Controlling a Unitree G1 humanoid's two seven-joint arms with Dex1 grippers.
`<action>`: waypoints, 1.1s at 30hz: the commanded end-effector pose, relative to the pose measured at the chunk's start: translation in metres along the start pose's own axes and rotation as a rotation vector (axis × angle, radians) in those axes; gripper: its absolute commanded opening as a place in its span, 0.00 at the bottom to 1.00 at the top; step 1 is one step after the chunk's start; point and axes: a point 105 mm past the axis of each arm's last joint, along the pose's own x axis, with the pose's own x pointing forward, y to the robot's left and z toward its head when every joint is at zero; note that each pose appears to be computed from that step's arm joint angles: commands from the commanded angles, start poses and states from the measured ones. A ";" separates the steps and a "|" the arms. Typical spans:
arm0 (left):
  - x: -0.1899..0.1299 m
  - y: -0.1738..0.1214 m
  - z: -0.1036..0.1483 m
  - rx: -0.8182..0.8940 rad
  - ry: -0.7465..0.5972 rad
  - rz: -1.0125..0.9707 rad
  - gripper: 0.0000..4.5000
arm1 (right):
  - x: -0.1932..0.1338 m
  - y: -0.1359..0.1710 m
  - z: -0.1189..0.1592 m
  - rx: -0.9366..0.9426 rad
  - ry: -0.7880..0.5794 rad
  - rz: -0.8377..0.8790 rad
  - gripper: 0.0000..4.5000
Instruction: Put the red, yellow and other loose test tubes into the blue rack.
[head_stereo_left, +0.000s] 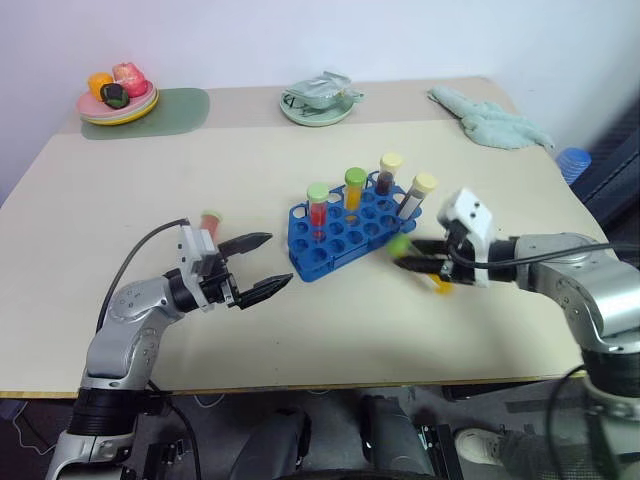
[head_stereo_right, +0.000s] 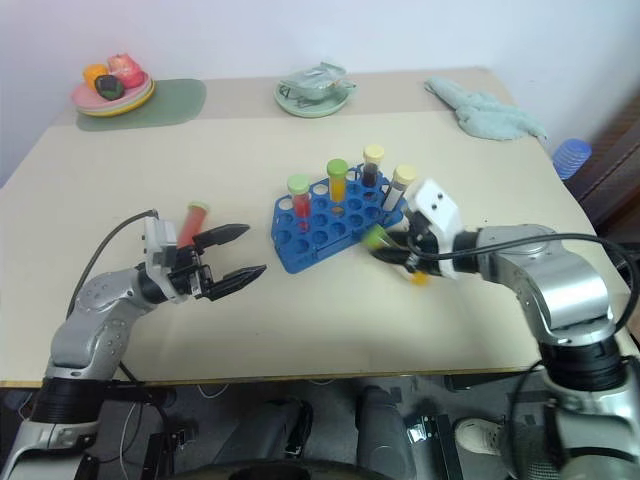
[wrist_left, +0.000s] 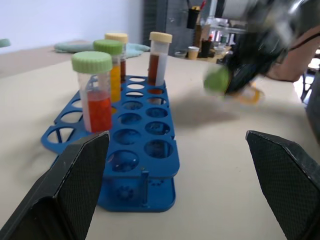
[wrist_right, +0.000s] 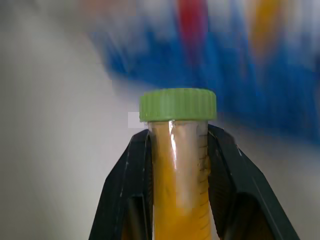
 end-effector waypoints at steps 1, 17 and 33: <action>0.003 0.004 0.009 0.019 -0.017 -0.017 1.00 | 0.008 -0.009 0.036 -0.090 -0.237 -0.112 0.18; -0.005 0.004 0.019 0.029 0.007 0.002 1.00 | 0.051 -0.068 0.026 -0.027 -0.664 -0.489 0.18; -0.012 0.003 0.029 0.044 0.021 0.047 1.00 | 0.057 -0.079 -0.014 0.024 -0.689 -0.557 0.18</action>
